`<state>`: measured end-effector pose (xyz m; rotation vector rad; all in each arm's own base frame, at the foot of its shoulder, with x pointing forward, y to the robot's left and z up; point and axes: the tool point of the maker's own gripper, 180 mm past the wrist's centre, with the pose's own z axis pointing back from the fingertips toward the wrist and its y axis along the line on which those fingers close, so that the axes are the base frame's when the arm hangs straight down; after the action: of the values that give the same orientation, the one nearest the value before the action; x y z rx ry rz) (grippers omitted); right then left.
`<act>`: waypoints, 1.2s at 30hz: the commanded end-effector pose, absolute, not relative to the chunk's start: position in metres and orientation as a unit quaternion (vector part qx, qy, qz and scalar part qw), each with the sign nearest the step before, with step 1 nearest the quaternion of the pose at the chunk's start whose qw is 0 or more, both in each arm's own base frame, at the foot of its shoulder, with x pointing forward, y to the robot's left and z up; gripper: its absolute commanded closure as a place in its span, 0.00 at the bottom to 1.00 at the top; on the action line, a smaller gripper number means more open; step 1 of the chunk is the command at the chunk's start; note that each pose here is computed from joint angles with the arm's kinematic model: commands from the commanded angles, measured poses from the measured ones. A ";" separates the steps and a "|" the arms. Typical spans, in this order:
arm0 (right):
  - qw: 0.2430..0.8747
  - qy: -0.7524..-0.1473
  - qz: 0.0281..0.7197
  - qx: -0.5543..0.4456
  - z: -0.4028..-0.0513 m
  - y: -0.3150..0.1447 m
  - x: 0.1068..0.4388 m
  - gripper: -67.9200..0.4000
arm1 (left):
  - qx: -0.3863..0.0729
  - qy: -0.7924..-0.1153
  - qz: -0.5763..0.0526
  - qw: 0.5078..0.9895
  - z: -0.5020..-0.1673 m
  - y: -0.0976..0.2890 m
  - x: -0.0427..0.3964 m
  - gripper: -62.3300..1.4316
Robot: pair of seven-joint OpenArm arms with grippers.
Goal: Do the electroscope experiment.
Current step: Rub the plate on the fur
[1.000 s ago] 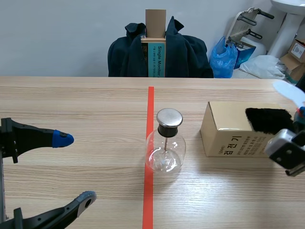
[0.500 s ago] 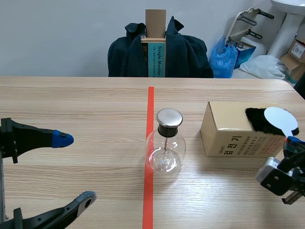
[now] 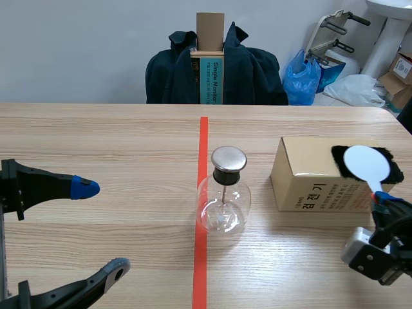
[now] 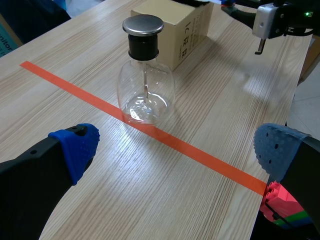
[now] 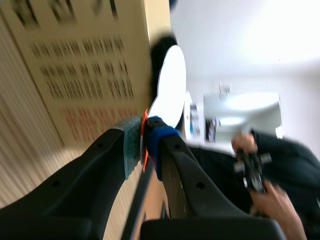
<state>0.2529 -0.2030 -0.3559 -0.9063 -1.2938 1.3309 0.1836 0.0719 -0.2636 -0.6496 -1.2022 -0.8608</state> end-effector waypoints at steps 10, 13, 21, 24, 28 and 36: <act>0.520 -0.517 0.559 -0.388 -0.360 -0.213 0.254 0.98 | -0.298 -0.546 -0.379 0.685 -0.258 0.069 0.184 0.00; 0.521 -0.520 0.561 -0.378 -0.362 -0.206 0.254 0.98 | -0.298 -0.546 -0.379 0.685 -0.258 0.069 0.184 0.00; 0.512 -0.523 0.580 -0.358 -0.364 -0.202 0.252 0.98 | -0.298 -0.546 -0.379 0.685 -0.258 0.069 0.184 0.00; 0.538 -0.489 0.547 -0.416 -0.361 -0.228 0.257 0.98 | -0.297 -0.547 -0.379 0.685 -0.258 0.070 0.185 0.00; 0.532 -0.493 0.564 -0.395 -0.364 -0.225 0.256 0.98 | -0.295 -0.548 -0.378 0.685 -0.258 0.070 0.185 0.00; 0.548 -0.477 0.553 -0.408 -0.364 -0.236 0.260 0.98 | -0.292 -0.550 -0.377 0.686 -0.258 0.071 0.186 0.00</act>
<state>0.2574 -0.2310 -0.3679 -0.9710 -1.1228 1.2758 0.1843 0.0724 -0.2635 -0.6451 -1.2048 -0.8595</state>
